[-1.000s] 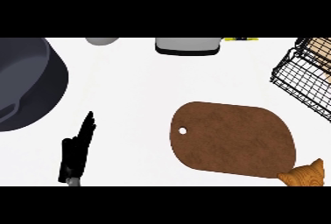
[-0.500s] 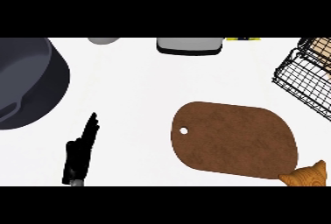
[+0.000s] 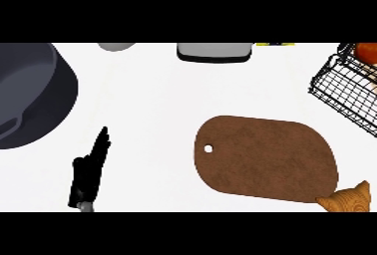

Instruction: Pick the tomato from the cutting board and place it in the tiered basket

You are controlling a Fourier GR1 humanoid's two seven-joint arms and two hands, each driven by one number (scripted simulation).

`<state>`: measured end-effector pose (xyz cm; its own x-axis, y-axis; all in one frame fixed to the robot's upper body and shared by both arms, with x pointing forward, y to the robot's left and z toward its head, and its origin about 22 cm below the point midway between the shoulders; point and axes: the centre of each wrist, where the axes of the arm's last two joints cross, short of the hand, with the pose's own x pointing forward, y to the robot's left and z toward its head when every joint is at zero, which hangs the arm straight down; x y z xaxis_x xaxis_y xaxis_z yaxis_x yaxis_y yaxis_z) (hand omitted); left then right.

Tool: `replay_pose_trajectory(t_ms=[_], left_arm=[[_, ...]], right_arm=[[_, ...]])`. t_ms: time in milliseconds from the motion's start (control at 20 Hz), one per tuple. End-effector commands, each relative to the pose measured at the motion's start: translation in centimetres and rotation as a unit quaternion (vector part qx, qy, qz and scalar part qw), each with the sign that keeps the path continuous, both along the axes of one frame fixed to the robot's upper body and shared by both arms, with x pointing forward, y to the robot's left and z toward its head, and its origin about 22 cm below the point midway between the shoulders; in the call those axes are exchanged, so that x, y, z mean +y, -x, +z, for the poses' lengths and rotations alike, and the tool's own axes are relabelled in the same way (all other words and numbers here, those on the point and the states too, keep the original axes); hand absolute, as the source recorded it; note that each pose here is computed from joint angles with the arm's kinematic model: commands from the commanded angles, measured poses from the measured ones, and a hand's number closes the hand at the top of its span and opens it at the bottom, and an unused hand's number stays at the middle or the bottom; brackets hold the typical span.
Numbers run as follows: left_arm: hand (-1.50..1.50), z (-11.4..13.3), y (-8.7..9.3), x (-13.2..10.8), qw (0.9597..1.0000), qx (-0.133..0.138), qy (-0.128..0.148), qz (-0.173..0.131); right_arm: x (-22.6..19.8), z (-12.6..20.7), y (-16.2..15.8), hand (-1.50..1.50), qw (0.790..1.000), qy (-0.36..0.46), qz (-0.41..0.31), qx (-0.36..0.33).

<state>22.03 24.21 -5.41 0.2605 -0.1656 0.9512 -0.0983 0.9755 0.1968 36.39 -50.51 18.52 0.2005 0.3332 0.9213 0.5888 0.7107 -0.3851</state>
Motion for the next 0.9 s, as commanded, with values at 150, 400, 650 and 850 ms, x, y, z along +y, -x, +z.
replay_pose_trajectory(t_ms=[150, 400, 650, 850], left_arm=[[0.00, 0.3, 0.0, 1.2, 0.9999, -0.007, -0.004, 0.007], [0.00, -0.8, 1.0, 1.2, 0.9999, 0.003, -0.002, 0.013], [0.00, -0.4, 1.6, 0.6, 0.9997, 0.003, -0.004, 0.025], [0.00, -0.5, 1.7, 0.9, 0.9995, 0.001, 0.003, 0.030]], right_arm=[[-3.8, 2.7, 3.3, -1.50, 0.985, 0.002, -0.134, -0.111], [-7.9, 4.4, 8.1, -1.50, 0.969, -0.012, -0.218, -0.112], [-13.0, 6.1, 16.6, -1.50, 0.962, -0.035, -0.244, -0.122], [-15.3, 7.9, 22.9, -1.50, 0.965, -0.026, -0.232, -0.121]])
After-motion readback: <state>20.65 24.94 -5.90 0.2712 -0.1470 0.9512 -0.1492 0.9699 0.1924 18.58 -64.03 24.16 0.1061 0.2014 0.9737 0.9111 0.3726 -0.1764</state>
